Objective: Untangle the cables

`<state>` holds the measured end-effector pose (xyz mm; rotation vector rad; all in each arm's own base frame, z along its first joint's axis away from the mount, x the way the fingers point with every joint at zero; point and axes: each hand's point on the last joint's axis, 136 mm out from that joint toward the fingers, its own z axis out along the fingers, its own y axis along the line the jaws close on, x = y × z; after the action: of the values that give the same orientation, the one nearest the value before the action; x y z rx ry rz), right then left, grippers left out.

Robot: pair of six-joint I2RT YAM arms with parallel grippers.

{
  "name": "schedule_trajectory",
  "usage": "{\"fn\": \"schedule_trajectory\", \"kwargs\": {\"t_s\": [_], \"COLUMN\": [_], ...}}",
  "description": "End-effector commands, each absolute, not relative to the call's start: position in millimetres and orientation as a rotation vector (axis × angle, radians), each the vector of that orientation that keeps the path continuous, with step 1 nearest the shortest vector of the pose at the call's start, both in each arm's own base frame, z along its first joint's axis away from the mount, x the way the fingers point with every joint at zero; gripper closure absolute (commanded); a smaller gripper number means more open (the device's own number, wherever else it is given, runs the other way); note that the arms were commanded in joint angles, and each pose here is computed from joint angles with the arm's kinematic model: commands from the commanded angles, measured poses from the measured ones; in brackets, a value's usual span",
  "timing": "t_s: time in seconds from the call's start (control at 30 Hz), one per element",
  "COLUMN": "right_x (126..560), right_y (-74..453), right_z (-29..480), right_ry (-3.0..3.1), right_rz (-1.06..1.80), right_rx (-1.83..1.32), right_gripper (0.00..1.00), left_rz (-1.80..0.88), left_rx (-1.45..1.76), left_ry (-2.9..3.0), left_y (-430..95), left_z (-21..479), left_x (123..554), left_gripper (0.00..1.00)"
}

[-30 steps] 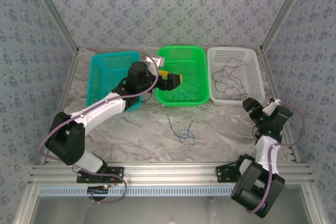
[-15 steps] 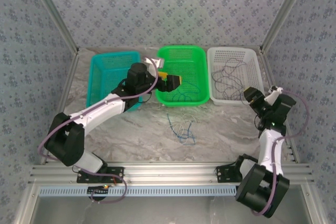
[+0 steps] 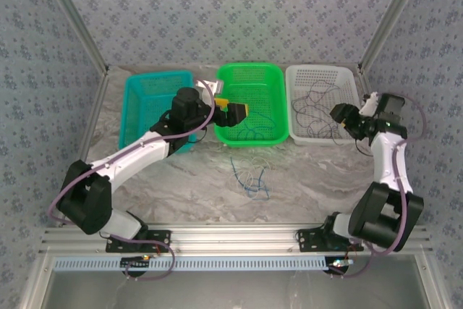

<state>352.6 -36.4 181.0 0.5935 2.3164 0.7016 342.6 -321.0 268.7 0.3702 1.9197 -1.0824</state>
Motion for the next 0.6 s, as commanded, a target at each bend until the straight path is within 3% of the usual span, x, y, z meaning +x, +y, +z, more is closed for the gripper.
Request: {"fn": "schedule_trajectory", "kwargs": {"t_s": [0.0, 0.27, 0.57], "right_x": [327.0, 322.2, 371.1], "right_y": [-28.5, -20.8, -7.9], "right_z": [156.5, 144.0, 135.7], "right_ry": [2.526, 2.625, 2.613], "right_rz": [0.654, 0.632, 0.717], "right_rx": [0.608, 0.584, 0.54], "right_gripper": [0.34, 0.28, 0.28], "left_rz": [-1.066, -1.059, -1.044], "left_rx": [0.371, 0.367, 0.356], "left_ry": [1.878, 1.882, 1.896], "left_y": [-312.9, -311.9, -308.9], "left_z": [282.3, 280.5, 277.2], "left_x": [340.9, 341.3, 341.3], "left_gripper": [0.01, 0.01, 0.01]}}
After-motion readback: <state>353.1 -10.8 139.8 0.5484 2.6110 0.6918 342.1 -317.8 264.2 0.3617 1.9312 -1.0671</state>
